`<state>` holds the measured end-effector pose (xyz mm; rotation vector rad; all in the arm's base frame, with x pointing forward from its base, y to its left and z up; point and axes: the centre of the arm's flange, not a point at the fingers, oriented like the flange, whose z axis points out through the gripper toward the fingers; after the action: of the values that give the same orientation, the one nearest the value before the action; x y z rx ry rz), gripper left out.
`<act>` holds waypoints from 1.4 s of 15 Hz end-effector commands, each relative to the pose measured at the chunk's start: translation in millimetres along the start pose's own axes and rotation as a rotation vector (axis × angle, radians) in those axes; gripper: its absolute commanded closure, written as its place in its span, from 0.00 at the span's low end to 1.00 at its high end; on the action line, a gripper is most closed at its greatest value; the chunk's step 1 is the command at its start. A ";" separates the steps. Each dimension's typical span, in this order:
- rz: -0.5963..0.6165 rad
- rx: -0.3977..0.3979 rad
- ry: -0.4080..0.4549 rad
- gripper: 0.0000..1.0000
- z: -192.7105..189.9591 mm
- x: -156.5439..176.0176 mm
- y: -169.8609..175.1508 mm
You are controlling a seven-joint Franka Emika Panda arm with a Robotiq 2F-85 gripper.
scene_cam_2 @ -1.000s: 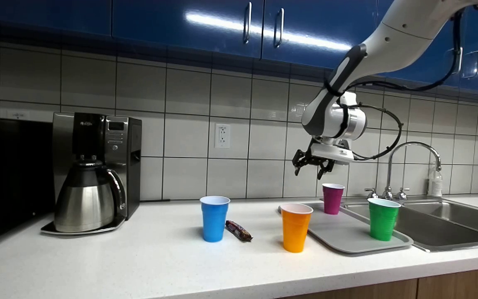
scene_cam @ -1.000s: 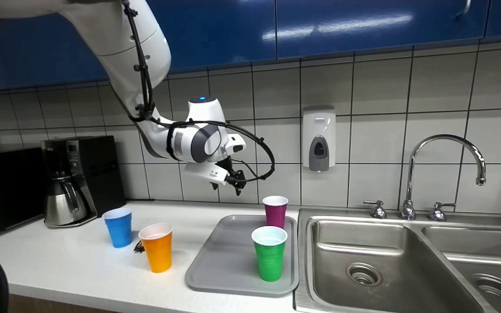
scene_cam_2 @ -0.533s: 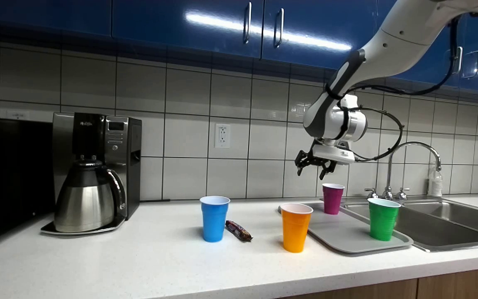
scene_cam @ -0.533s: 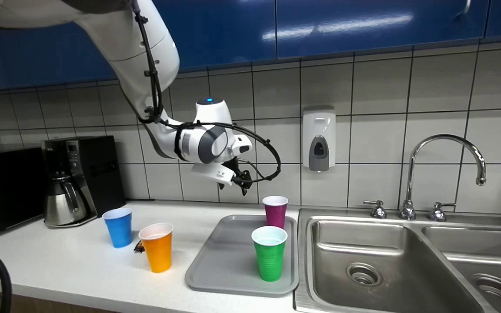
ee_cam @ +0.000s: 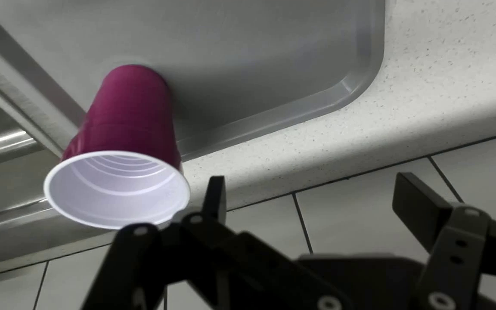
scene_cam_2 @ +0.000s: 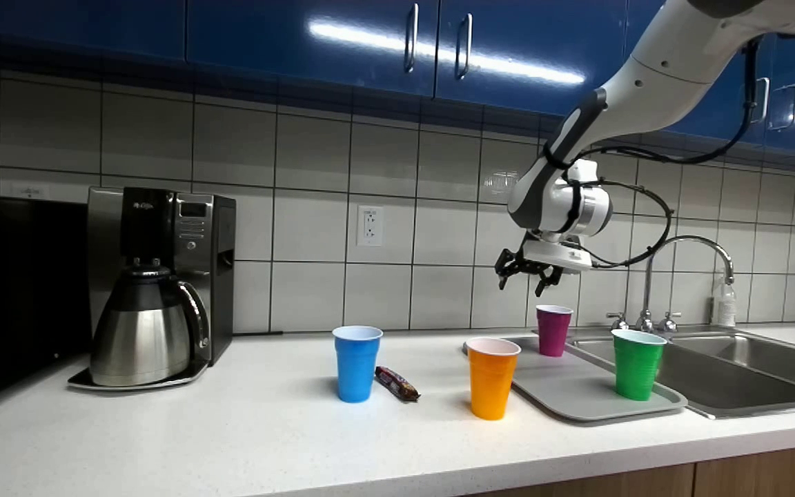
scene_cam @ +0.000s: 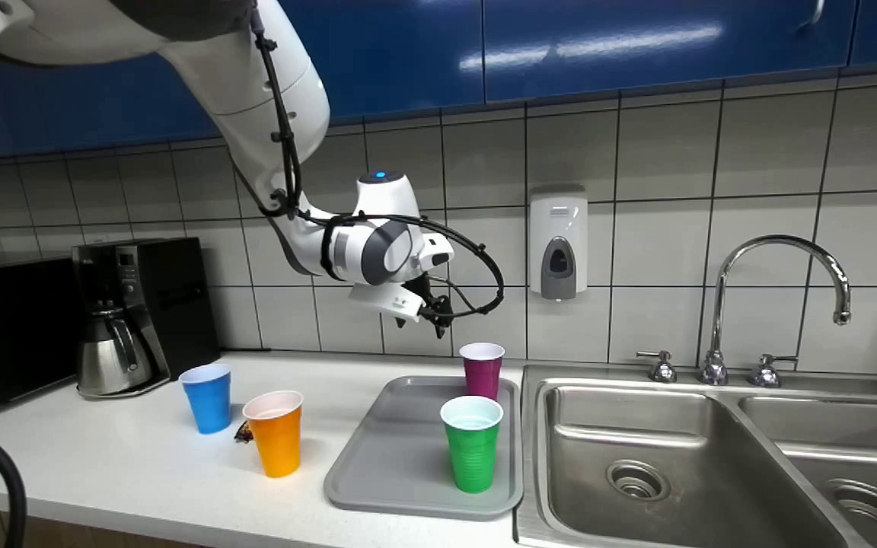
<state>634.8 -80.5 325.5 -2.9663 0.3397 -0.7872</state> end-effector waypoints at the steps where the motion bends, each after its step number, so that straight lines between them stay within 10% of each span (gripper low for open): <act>1: -0.009 0.014 -0.016 0.00 2.7 18.6 18.2; 21: 0.021 -0.040 -0.072 0.00 37.4 37.2 74.3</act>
<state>655.7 -150.0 305.4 -2.9959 0.4000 -0.6907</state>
